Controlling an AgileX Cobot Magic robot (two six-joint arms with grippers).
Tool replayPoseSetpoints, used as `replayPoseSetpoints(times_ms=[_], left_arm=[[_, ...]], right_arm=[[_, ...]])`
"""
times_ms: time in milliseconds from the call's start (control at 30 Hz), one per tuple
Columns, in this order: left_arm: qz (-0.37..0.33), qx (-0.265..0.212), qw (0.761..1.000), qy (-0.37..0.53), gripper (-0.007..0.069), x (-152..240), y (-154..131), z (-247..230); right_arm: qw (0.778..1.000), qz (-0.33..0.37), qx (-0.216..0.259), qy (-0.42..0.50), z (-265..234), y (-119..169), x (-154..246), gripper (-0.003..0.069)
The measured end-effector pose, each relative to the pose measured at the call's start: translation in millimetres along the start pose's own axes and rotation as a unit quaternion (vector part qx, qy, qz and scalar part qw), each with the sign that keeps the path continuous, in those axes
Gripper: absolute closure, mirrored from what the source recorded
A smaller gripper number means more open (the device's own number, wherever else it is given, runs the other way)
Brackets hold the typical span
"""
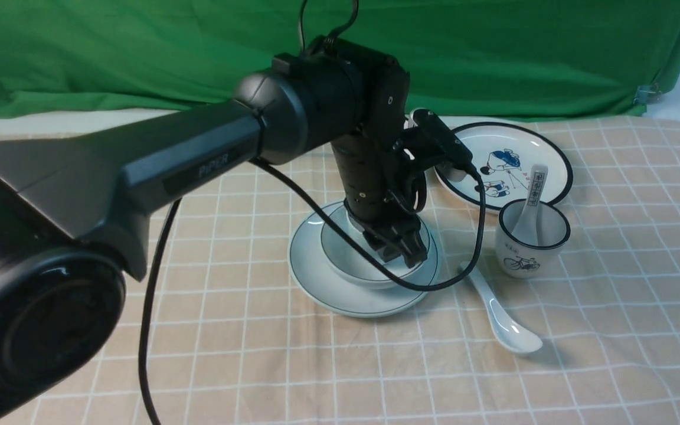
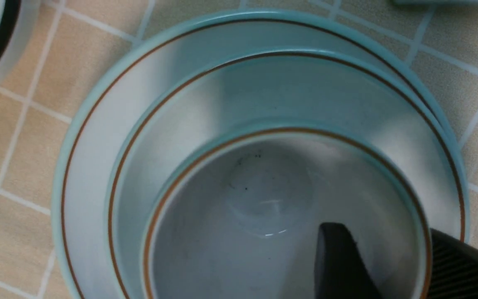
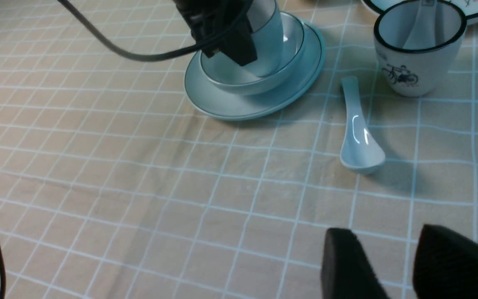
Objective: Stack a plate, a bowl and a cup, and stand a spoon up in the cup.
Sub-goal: Use the left arm to put the blue teacup into the blue rice bowl in the middle, then use the right arm to grab a blue soup spoon
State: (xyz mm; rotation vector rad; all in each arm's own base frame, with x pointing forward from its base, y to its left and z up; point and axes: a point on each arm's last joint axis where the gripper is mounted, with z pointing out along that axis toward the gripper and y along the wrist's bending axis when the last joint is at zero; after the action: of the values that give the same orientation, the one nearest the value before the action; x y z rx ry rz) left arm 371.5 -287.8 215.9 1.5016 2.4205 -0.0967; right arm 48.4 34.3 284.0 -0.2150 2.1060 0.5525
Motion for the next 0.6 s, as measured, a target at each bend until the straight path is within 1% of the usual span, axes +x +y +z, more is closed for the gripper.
replayPoseSetpoints(times_ms=[33, 67, 100, 200, 233, 300, 333, 367, 400, 433, 500, 567, 600], left_arm=[[-0.006, 0.001, 1.0, 0.001, 0.0283, 0, 0, 0], [-0.008, 0.001, 1.0, 0.002, 0.0272, 0, 0, 0], [-0.014, 0.002, 1.0, 0.004, 0.0211, 1, 0, -1], [-0.024, 0.006, 1.0, 0.009, 0.0067, 3, -2, -14], [-0.036, 0.007, 0.999, 0.006, 0.0034, 3, -3, -25], [-0.055, 0.008, 0.998, -0.001, 0.002, 4, -5, -43], [-0.064, 0.008, 0.998, -0.009, 0.0022, 5, -7, -59], [-0.077, 0.004, 0.997, -0.022, 0.0034, 7, -9, -78], [-0.091, -0.001, 0.995, -0.038, 0.0074, 9, -13, -97], [-0.097, -0.006, 0.994, -0.055, 0.0126, 13, -17, -118], [-0.101, -0.012, 0.992, -0.081, 0.024, 24, -26, -149], [-0.099, -0.019, 0.989, -0.108, 0.0382, 40, -37, -183], [-0.101, -0.022, 0.987, -0.124, 0.0533, 64, -50, -204]], right_arm=[[1.0, -0.001, 0.001, 0.007, 0, 0, -1, 0.0333], [1.0, -0.001, 0.001, 0.009, 1, 1, -2, 0.0328], [1.0, -0.003, 0.003, 0.021, 1, 1, -3, 0.0318], [0.996, -0.021, 0.015, 0.085, 10, 3, -14, 0.0316], [0.992, -0.033, 0.019, 0.117, 16, 4, -18, 0.033], [0.987, -0.049, 0.022, 0.149, 23, 5, -26, 0.0356], [0.985, -0.053, 0.022, 0.165, 28, 5, -29, 0.0379], [0.98, -0.062, 0.024, 0.186, 36, 7, -38, 0.0419], [0.975, -0.07, 0.024, 0.207, 47, 8, -47, 0.0463], [0.972, -0.076, 0.024, 0.222, 56, 8, -55, 0.0496], [0.967, -0.084, 0.024, 0.239, 69, 9, -67, 0.0537], [0.962, -0.087, 0.025, 0.259, 89, 10, -81, 0.0557], [0.955, -0.09, 0.024, 0.281, 111, 11, -92, 0.0559]])
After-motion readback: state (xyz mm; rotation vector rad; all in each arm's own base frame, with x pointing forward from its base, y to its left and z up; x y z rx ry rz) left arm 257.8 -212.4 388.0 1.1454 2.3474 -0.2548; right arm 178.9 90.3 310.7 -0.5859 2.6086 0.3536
